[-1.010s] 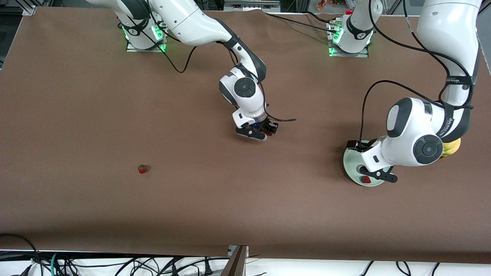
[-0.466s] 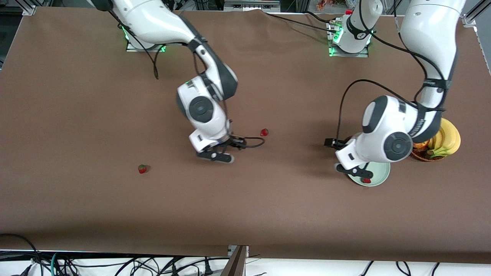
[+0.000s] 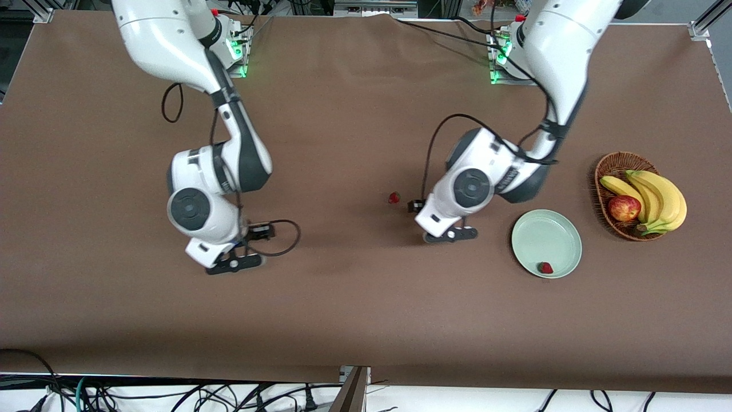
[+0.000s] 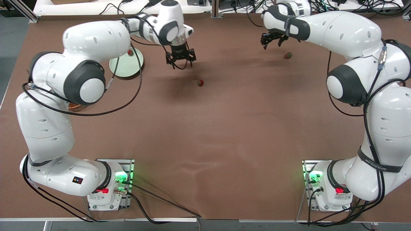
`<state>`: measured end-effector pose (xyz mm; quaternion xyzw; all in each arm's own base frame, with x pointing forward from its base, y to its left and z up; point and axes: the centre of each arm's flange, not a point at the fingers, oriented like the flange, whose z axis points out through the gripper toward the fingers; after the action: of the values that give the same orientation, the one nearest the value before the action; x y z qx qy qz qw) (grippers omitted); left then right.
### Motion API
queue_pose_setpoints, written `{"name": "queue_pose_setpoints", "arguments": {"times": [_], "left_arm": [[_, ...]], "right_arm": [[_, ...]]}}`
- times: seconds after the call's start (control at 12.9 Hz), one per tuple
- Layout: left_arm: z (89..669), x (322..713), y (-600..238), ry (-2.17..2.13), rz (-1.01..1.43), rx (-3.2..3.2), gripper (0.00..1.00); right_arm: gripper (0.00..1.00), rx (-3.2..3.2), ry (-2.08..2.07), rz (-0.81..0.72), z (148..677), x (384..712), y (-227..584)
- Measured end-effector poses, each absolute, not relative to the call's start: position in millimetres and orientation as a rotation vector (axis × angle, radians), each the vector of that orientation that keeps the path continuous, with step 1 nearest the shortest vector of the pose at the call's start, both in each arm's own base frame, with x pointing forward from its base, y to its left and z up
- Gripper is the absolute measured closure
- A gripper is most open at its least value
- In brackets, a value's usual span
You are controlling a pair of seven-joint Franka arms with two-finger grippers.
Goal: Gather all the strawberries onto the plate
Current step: 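Grasp the last strawberry with the right gripper while the left grasps another, then place the strawberry on the plate with the left gripper while the right lifts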
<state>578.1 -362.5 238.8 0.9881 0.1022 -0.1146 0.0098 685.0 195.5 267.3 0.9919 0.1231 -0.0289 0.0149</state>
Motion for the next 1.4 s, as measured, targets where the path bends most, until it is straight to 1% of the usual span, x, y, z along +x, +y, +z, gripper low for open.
{"name": "queue_pose_setpoints", "arguments": {"times": [0.23,0.39,0.47,0.54,0.62,0.7,0.78,0.85,0.93,1.01,1.17,1.24,1.32,1.4], "left_arm": [[213.5,555.6,-403.9,0.507,-0.313,3.055,0.0],[195.5,547.9,-416.7,0.568,-0.301,3.038,0.0],[190.8,546.0,-418.6,0.569,-0.3,3.041,0.06],[188.8,545.3,-418.8,0.57,-0.297,3.047,0.06],[187.3,544.8,-418.4,0.571,-0.299,3.049,0.14],[184.4,542.9,-418.5,0.569,-0.305,3.053,0.25],[180.8,539.5,-419.8,0.564,-0.314,3.059,0.25],[177.5,536.2,-421.6,0.56,-0.322,3.063,0.25],[175.2,533.8,-423.2,0.557,-0.327,3.067,0.3],[173.2,532.3,-423.9,0.558,-0.332,3.069,0.3],[171.8,531.9,-424.8,0.564,-0.329,3.065,0.56],[172.2,532.1,-425.1,0.565,-0.328,3.064,0.62],[172.4,532.5,-424.7,0.568,-0.328,3.063,0.62],[173.3,534.5,-423.0,0.573,-0.323,3.062,0.62]], "right_arm": [[0.13,3.078,0.429,-0.087,241.2,695.9,126.7],[0.14,3.084,0.435,-0.081,221.2,693.4,108.1],[0.14,3.101,0.437,-0.092,211.2,689.0,105.2],[0.15,3.118,0.438,-0.106,203.8,684.9,104.1],[0.15,3.128,0.443,-0.117,199.2,682.1,103.0],[0.17,3.133,0.443,-0.123,196.9,680.6,101.9],[0.2,3.134,0.443,-0.124,196.5,680.3,101.0],[0.2,3.134,0.445,-0.123,196.6,680.6,99.6],[0.24,3.133,0.454,-0.118,196.8,681.3,97.5],[0.24,3.131,0.472,-0.111,197.0,682.1,94.0],[0.28,3.134,0.487,-0.106,194.3,682.7,83.8],[0.3,3.14,0.49,-0.104,193.0,682.9,79.7],[0.34,3.143,0.488,-0.102,192.4,683.1,78.0],[0.35,3.144,0.488,-0.101,192.5,683.2,78.4]]}}
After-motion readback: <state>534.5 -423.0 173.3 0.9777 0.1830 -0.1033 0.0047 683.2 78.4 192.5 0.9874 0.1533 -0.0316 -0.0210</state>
